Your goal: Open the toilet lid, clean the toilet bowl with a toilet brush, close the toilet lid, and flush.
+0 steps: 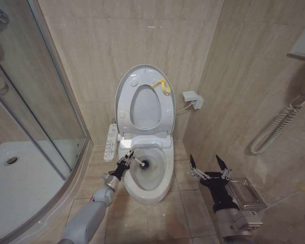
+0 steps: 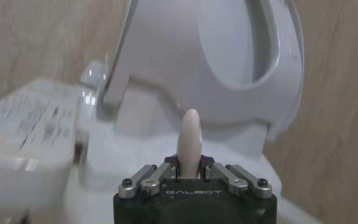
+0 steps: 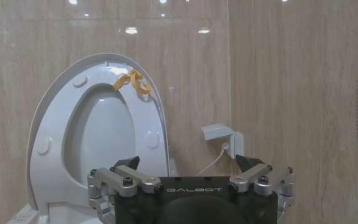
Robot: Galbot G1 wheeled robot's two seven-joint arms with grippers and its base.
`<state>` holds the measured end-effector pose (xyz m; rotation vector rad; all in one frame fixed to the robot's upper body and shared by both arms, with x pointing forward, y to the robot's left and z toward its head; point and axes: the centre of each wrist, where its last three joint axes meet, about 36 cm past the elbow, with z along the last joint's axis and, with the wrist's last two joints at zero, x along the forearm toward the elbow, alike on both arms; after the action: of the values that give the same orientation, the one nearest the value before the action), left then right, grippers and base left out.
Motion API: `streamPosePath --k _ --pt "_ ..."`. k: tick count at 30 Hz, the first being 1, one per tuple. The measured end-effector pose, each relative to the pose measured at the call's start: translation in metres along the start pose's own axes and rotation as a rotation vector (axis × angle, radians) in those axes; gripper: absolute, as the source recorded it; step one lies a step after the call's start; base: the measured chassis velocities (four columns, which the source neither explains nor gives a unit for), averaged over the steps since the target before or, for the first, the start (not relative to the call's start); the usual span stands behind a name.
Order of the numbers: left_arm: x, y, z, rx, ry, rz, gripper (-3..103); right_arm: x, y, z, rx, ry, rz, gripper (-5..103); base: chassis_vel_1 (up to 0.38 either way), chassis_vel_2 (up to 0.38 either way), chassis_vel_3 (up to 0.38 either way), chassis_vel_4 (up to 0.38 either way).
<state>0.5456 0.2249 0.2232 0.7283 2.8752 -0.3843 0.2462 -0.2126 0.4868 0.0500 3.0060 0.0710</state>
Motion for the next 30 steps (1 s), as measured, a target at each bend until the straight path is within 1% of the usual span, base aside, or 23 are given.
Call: streamPosePath --k 2,3,6,7,9,10,11,13,14,15,16,17,19,20,21,23,25,27,28,30 --pt "-0.015 -0.008 -0.009 0.014 -0.048 0.0 21 0.0 0.0 0.0 0.0 0.0 0.0 100 0.0 0.0 0.0 0.0" --pt "-0.015 -0.008 -0.009 0.014 -0.048 0.0 21 0.0 0.0 0.0 0.0 0.0 0.0 100 0.0 0.0 0.0 0.0" --pt "-0.043 -0.024 -0.024 0.063 -0.127 -0.017 21 0.0 0.0 0.0 0.0 0.0 0.0 100 0.0 0.0 0.0 0.0" --pt "-0.043 -0.024 -0.024 0.063 -0.127 -0.017 21 0.0 0.0 0.0 0.0 0.0 0.0 100 0.0 0.0 0.0 0.0" --pt "-0.055 -0.035 -0.025 0.114 -0.163 -0.044 21 0.0 0.0 0.0 0.0 0.0 0.0 100 0.0 0.0 0.0 0.0" --pt "-0.055 -0.035 -0.025 0.114 -0.163 -0.044 21 0.0 0.0 0.0 0.0 0.0 0.0 100 0.0 0.0 0.0 0.0" --pt "-0.059 -0.038 -0.025 0.137 -0.177 -0.06 21 0.0 0.0 0.0 0.0 0.0 0.0 100 0.0 0.0 0.0 0.0" --pt "-0.066 -0.048 -0.022 0.199 -0.206 -0.099 21 0.0 0.0 0.0 0.0 0.0 0.0 100 0.0 0.0 0.0 0.0" --pt "-0.066 -0.048 -0.022 0.199 -0.206 -0.099 21 0.0 0.0 0.0 0.0 0.0 0.0 100 0.0 0.0 0.0 0.0" --pt "-0.071 -0.059 -0.019 0.257 -0.222 -0.128 21 0.0 0.0 0.0 0.0 0.0 0.0 100 0.0 0.0 0.0 0.0" --pt "-0.073 -0.068 -0.016 0.296 -0.229 -0.143 21 0.0 0.0 0.0 0.0 0.0 0.0 100 0.0 0.0 0.0 0.0" --pt "-0.073 -0.068 -0.016 0.296 -0.229 -0.143 21 0.0 0.0 0.0 0.0 0.0 0.0 100 0.0 0.0 0.0 0.0" --pt "-0.076 -0.082 -0.009 0.36 -0.236 -0.164 21 0.0 0.0 0.0 0.0 0.0 0.0 100 0.0 0.0 0.0 0.0" --pt "-0.077 -0.088 -0.007 0.382 -0.237 -0.169 21 0.0 0.0 0.0 0.0 0.0 0.0 100 0.0 0.0 0.0 0.0" --pt "-0.077 -0.088 -0.007 0.382 -0.237 -0.169 21 0.0 0.0 0.0 0.0 0.0 0.0 100 0.0 0.0 0.0 0.0" --pt "-0.08 -0.098 -0.002 0.408 -0.236 -0.169 21 0.0 0.0 0.0 0.0 0.0 0.0 100 0.0 0.0 0.0 0.0" --pt "-0.08 -0.1 0.001 0.411 -0.232 -0.167 21 0.0 0.0 0.0 0.0 0.0 0.0 100 0.0 0.0 0.0 0.0" --pt "-0.074 -0.1 0.014 0.384 -0.204 -0.153 21 0.0 0.0 0.0 0.0 0.0 0.0 100 0.0 0.0 0.0 0.0" --pt "-0.074 -0.1 0.014 0.384 -0.204 -0.153 21 0.0 0.0 0.0 0.0 0.0 0.0 100 0.0 0.0 0.0 0.0" --pt "-0.066 -0.095 0.023 0.344 -0.183 -0.14 21 0.0 0.0 0.0 0.0 0.0 0.0 100 0.0 0.0 0.0 0.0"
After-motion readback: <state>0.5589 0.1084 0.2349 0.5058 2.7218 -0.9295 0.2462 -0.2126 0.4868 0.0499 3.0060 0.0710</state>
